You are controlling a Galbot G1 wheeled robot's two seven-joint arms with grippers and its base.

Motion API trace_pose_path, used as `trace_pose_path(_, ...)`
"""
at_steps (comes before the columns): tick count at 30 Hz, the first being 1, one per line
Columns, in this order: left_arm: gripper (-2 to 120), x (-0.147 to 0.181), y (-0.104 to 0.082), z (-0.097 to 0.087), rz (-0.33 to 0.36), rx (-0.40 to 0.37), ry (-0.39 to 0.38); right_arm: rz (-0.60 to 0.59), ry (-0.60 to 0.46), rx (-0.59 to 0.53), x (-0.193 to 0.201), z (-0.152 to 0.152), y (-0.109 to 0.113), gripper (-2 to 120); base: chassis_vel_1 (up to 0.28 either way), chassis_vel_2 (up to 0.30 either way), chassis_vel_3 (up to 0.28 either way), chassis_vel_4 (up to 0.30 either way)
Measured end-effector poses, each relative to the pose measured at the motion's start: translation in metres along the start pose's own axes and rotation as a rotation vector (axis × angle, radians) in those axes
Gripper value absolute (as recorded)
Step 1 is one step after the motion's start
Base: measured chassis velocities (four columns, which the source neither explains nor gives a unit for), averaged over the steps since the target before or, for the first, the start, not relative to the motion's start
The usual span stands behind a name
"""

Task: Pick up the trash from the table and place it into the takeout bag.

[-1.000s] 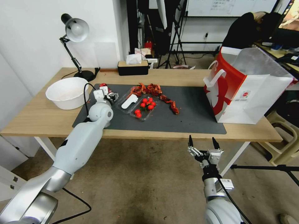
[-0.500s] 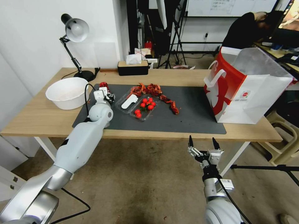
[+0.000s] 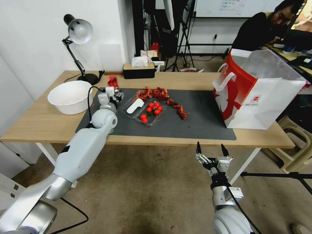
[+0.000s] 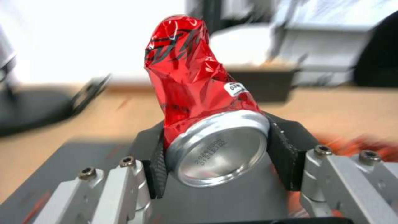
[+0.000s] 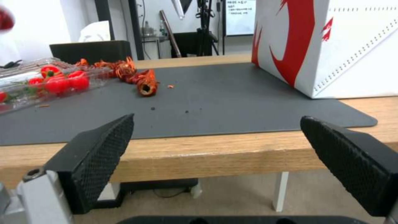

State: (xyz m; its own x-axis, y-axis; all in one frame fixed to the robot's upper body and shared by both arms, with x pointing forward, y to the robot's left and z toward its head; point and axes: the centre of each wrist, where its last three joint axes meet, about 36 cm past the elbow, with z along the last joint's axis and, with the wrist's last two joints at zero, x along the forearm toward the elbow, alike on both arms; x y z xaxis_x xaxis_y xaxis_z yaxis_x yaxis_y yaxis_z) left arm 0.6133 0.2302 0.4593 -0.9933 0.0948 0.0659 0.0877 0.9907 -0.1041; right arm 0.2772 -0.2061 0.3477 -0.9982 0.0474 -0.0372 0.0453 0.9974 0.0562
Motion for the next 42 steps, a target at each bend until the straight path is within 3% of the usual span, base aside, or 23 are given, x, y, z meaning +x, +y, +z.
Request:
trace_pose_path(2,49,-0.001,-0.008,-0.007,0.116,-0.009,-0.086,0.001,0.0,0.001,0.0,0.0,0.0,100,0.0,0.0,0.0,0.0)
trace_pose_path(3,49,-0.001,-0.008,-0.007,0.116,-0.009,-0.086,0.001,0.0,0.001,0.0,0.0,0.0,100,0.0,0.0,0.0,0.0)
trace_pose_path(5,49,-0.002,-0.017,-0.016,0.2,-0.022,-0.144,0.002,-0.001,0.002,0.0,0.0,-0.001,100,0.0,0.0,0.0,0.0)
trace_pose_path(6,49,-0.002,-0.017,-0.016,0.2,-0.022,-0.144,0.002,-0.001,0.002,0.0,0.0,-0.001,100,0.0,0.0,0.0,0.0)
trace_pose_path(9,49,-0.004,-0.036,-0.035,0.321,-0.062,-0.216,0.002,-0.003,0.002,0.0,-0.001,-0.001,100,0.0,0.0,0.0,0.0)
trace_pose_path(11,49,-0.004,-0.041,-0.04,0.34,-0.069,-0.226,0.003,-0.003,0.002,0.0,-0.001,-0.001,100,0.0,0.0,0.0,0.0)
trace_pose_path(14,49,-0.005,-0.079,-0.073,0.468,-0.095,-0.276,0.005,-0.005,0.002,0.0,-0.001,-0.002,100,0.0,0.0,0.0,0.0)
trace_pose_path(15,49,-0.005,-0.079,-0.073,0.468,-0.095,-0.276,0.005,-0.005,0.002,0.0,-0.001,-0.002,100,0.0,0.0,0.0,0.0)
trace_pose_path(17,49,-0.007,-0.106,-0.094,0.547,-0.109,-0.301,0.007,-0.007,0.002,0.0,-0.002,-0.002,100,0.0,0.0,0.0,0.0)
trace_pose_path(18,49,-0.007,-0.106,-0.094,0.547,-0.109,-0.301,0.007,-0.007,0.002,0.0,-0.002,-0.002,100,0.0,0.0,0.0,0.0)
trace_pose_path(22,49,-0.005,-0.161,-0.125,0.708,-0.144,-0.326,0.01,-0.009,0.003,0.0,-0.002,-0.003,100,0.0,0.0,0.0,0.0)
trace_pose_path(23,49,-0.005,-0.161,-0.125,0.708,-0.144,-0.326,0.01,-0.009,0.003,0.0,-0.002,-0.003,100,0.0,0.0,0.0,0.0)
trace_pose_path(26,49,-0.001,-0.21,-0.141,0.815,-0.14,-0.328,0.014,-0.012,0.001,-0.001,-0.003,-0.003,100,0.0,0.0,0.0,0.0)
trace_pose_path(27,49,-0.001,-0.21,-0.141,0.815,-0.14,-0.328,0.014,-0.012,0.001,-0.001,-0.003,-0.003,100,0.0,0.0,0.0,0.0)
trace_pose_path(34,49,0.004,-0.275,-0.15,0.939,-0.145,-0.314,0.019,-0.014,0.001,0.0,-0.004,-0.004,100,0.0,0.0,0.0,0.0)
trace_pose_path(35,49,0.004,-0.275,-0.15,0.939,-0.145,-0.314,0.019,-0.014,0.001,0.0,-0.004,-0.004,100,0.0,0.0,0.0,0.0)
trace_pose_path(38,49,0.007,-0.306,-0.151,0.983,-0.15,-0.304,0.02,-0.015,0.001,-0.001,-0.004,-0.004,100,0.0,0.0,0.0,0.0)
trace_pose_path(40,49,0.006,-0.311,-0.151,0.988,-0.151,-0.302,0.021,-0.015,0.0,-0.001,-0.004,-0.004,100,0.0,0.0,0.0,0.0)
trace_pose_path(42,49,0.002,-0.331,-0.15,0.998,-0.151,-0.291,0.022,-0.016,-0.001,-0.001,-0.004,-0.004,100,0.0,0.0,0.0,0.0)
